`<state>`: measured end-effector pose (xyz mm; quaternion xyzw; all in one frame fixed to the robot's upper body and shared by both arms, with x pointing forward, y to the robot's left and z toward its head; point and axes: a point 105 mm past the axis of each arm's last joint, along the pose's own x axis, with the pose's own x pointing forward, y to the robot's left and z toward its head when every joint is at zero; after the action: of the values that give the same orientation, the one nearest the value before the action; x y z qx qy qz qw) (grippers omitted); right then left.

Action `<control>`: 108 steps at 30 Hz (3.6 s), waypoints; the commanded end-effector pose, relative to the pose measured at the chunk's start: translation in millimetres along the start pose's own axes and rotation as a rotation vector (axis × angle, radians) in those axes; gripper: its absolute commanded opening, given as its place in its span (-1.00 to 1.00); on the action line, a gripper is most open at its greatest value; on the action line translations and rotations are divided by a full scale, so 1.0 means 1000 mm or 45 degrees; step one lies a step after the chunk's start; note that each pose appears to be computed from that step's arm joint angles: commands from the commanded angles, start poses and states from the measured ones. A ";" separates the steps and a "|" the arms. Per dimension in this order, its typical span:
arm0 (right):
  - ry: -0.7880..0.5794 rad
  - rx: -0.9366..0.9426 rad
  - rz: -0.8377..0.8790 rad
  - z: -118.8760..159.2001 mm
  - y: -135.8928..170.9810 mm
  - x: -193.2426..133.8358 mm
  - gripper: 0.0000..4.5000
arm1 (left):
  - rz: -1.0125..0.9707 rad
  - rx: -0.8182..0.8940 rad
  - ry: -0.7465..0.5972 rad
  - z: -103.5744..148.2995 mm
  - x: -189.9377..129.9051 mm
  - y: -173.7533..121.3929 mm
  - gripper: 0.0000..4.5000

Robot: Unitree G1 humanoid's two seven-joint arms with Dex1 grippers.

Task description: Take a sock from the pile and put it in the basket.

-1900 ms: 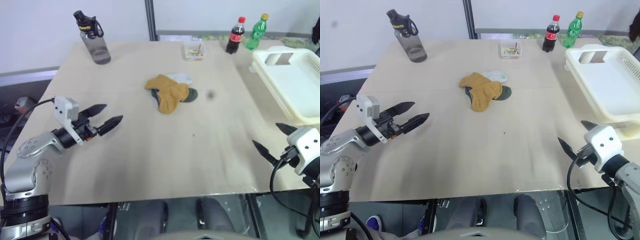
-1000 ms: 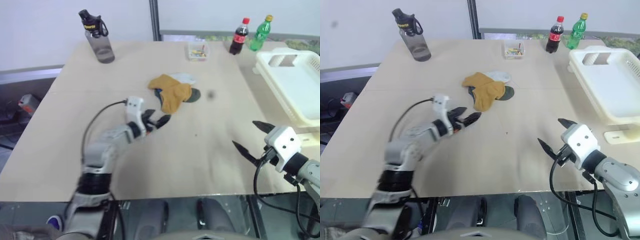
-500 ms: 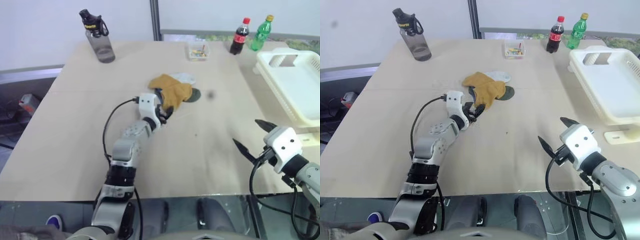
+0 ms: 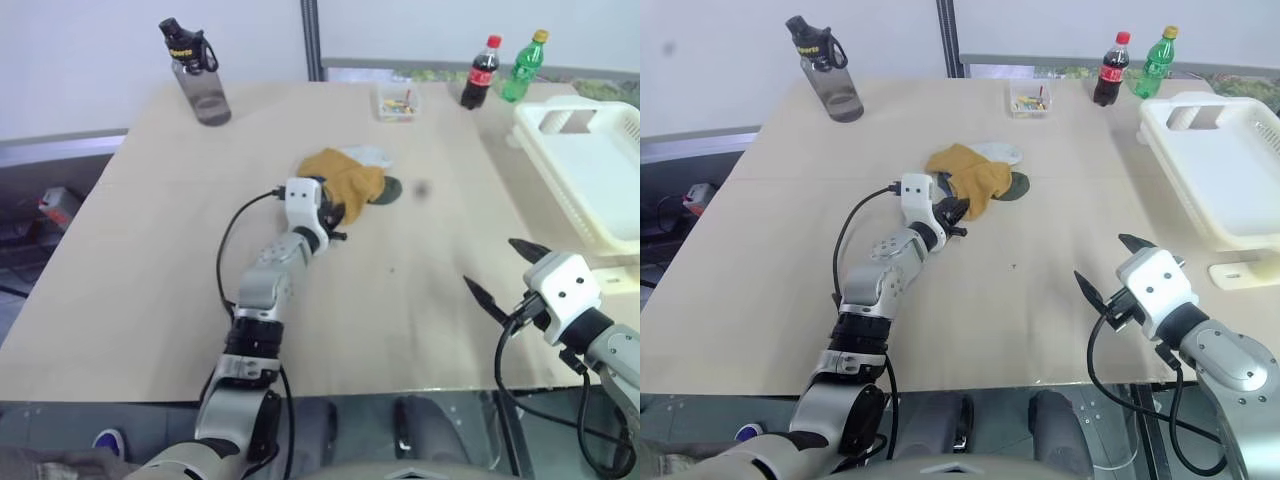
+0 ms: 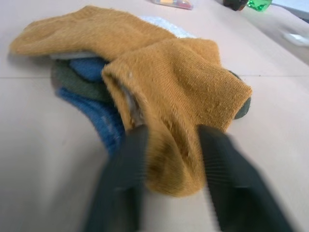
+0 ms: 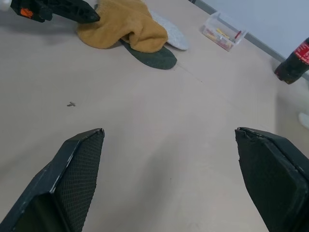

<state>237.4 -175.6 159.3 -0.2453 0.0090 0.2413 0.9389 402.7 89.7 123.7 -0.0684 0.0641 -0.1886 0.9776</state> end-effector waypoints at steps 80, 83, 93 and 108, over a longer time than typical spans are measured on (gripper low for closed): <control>-0.127 0.082 0.212 0.026 0.040 -0.003 1.00 | -1.185 0.317 0.744 -0.042 -0.024 -0.156 -0.86; -0.089 0.107 0.171 0.023 0.040 -0.010 1.00 | -1.260 0.221 0.652 -0.032 -0.024 -0.182 -0.40; 0.117 0.368 0.012 -0.012 0.038 0.005 1.00 | -1.246 0.126 0.255 0.036 -0.047 -0.112 -0.05; 0.169 0.350 -0.119 -0.028 -0.012 0.032 1.00 | -1.135 0.223 0.320 -0.016 -0.024 -0.134 -0.05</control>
<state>268.9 -170.2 128.9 -0.1219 0.0995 0.2021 0.9666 328.9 -31.4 128.7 0.0082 0.1374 -0.6066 0.7830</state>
